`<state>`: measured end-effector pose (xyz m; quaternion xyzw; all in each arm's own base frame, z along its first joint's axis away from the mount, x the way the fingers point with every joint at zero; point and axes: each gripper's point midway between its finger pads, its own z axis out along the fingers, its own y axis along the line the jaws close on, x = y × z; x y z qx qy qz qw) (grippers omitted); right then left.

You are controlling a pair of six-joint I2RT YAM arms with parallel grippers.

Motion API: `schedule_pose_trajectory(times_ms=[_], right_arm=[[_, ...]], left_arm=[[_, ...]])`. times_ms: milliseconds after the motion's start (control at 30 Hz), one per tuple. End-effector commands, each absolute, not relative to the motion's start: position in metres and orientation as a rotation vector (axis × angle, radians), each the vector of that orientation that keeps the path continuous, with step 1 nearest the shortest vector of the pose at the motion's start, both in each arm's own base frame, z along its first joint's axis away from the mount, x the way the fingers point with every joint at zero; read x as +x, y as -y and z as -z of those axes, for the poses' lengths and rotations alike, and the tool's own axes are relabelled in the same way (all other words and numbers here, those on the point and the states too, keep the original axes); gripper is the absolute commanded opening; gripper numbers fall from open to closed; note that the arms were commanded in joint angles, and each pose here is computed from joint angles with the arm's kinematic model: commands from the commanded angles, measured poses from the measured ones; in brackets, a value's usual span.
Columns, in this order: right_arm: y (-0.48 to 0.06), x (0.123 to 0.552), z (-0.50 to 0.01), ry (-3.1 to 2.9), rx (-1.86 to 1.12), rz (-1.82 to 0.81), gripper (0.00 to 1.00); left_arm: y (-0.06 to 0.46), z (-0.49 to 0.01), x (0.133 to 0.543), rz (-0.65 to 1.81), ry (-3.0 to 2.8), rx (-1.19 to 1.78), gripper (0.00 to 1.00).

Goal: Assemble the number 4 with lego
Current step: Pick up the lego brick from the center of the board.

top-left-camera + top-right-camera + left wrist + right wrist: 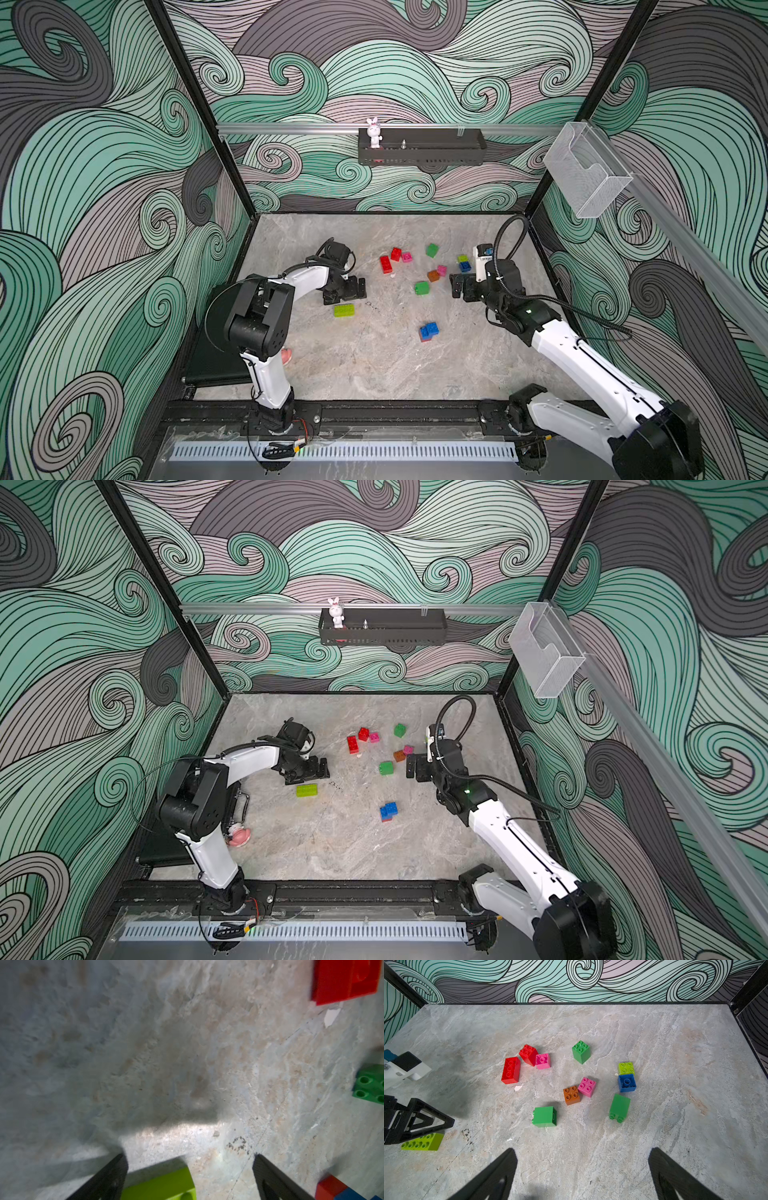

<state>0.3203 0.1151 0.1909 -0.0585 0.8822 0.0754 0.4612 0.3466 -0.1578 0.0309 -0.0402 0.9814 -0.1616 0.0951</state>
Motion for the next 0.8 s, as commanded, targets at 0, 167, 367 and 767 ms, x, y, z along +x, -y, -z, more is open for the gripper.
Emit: schedule_pose_trajectory(times_ms=[0,167,367,767], right_arm=[[-0.114,0.32,-0.202,-2.152,-0.151,-0.183,0.99],[-0.115,0.322,-0.201,-2.151,-0.151,-0.189,1.0],[-0.119,0.324,-0.201,-2.161,-0.153,-0.202,1.0],[-0.121,0.326,-0.206,-2.158,-0.158,-0.213,1.0]], left_arm=[[0.157,-0.033,0.328,0.553,-2.928,-0.244,0.99],[0.153,-0.024,0.289,0.582,-3.007,-0.305,0.99],[0.153,-0.032,0.275,0.592,-2.936,-0.256,0.99],[0.139,-0.019,0.276,0.123,-2.663,0.055,0.77]])
